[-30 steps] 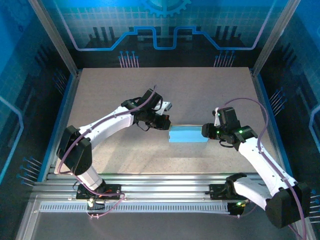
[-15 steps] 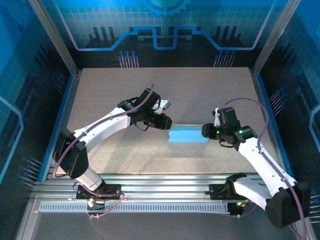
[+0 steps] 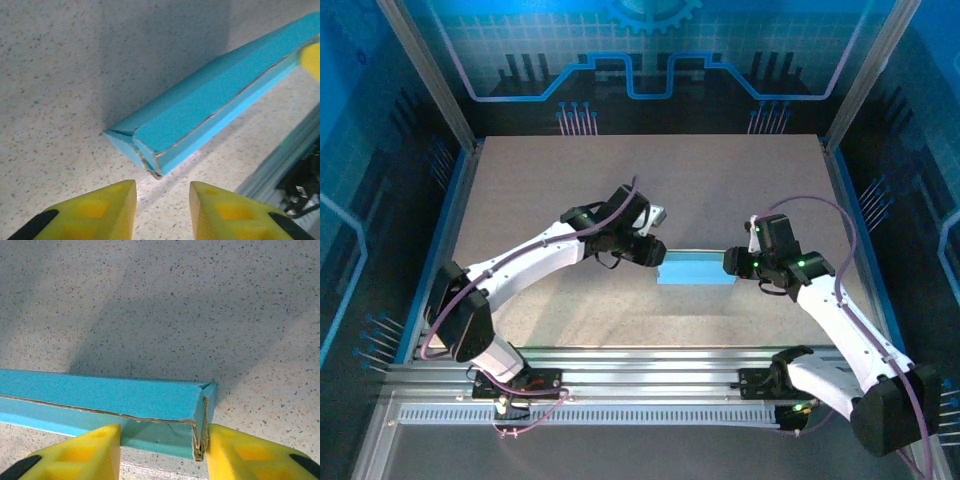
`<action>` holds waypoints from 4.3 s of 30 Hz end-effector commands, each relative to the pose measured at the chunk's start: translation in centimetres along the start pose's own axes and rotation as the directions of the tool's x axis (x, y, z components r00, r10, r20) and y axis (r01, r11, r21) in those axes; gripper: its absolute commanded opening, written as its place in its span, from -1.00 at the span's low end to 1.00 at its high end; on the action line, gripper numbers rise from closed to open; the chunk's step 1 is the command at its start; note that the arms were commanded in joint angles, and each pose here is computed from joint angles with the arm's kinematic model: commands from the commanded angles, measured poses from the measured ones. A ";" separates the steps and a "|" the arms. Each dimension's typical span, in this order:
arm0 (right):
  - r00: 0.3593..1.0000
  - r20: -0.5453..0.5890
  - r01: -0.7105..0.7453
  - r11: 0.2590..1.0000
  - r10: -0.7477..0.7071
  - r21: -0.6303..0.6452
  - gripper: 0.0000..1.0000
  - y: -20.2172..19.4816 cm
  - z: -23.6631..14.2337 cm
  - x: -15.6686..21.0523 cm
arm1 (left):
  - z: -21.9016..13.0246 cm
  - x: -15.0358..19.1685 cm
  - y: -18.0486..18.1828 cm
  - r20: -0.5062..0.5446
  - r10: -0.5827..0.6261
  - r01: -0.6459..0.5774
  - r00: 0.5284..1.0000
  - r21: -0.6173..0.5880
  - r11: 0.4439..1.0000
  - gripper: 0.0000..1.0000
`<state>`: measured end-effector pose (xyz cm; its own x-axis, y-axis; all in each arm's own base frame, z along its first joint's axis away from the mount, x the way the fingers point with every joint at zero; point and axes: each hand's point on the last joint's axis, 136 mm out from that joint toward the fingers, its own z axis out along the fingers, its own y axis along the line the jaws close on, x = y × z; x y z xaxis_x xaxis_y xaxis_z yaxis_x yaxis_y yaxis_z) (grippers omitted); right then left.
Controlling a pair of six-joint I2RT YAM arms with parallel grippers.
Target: Fold the paper box
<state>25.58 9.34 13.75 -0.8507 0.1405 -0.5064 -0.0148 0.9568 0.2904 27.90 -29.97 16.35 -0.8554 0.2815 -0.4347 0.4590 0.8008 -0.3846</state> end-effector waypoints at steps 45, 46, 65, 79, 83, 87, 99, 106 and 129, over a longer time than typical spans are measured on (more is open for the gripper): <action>0.998 -0.069 0.004 1.000 -0.002 0.019 -0.10 -0.6 0.8 1.6 | 1.1 -2.3 -0.1 0.069 -0.012 0.021 0.998 -0.132 0.991 -0.86; 0.998 -0.067 0.005 1.000 -0.003 0.018 -0.10 -0.5 0.8 1.5 | 1.1 -2.4 -0.2 0.072 -0.016 0.025 0.997 -0.131 0.991 -0.88; 0.998 -0.069 0.005 0.999 -0.003 0.031 -0.11 -0.7 0.9 1.9 | 1.4 -1.2 -0.6 0.043 -0.132 0.135 0.990 -0.086 0.987 -1.00; 0.998 -0.056 0.012 0.999 -0.010 0.036 -0.09 -0.6 0.4 1.6 | 2.2 0.8 0.5 0.011 -0.127 0.127 0.992 -0.129 0.983 -1.00; 0.999 -0.030 0.021 0.999 -0.020 0.034 0.01 -0.5 -0.4 1.1 | 2.5 1.2 0.8 0.002 -0.110 0.109 0.994 -0.154 0.982 -1.00; 0.999 -0.003 0.036 0.999 -0.036 0.014 0.16 0.0 -2.1 0.5 | 3.1 1.4 0.9 -0.005 -0.102 0.100 0.995 -0.163 0.982 -1.00; 0.993 0.105 0.065 0.996 -0.059 -0.057 0.28 1.7 -7.2 -1.7 | 3.6 1.4 0.2 -0.019 -0.075 0.071 0.997 -0.174 0.982 -1.00; 0.992 0.104 0.082 0.985 -0.067 -0.149 -0.01 3.9 -6.2 -3.5 | 3.7 1.3 0.0 -0.019 -0.060 0.056 0.998 -0.176 0.983 -1.00; 0.996 -0.056 0.066 0.989 -0.074 -0.130 -0.31 3.7 -1.4 -1.5 | 3.2 1.0 -0.8 -0.005 -0.033 0.032 0.999 -0.159 0.987 -1.00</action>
<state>26.37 11.76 17.13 -0.8695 0.0747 -0.4882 -0.1180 0.9285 0.3522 28.91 -31.92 14.65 -0.8532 0.2152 -0.4750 0.3724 0.8891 -0.2661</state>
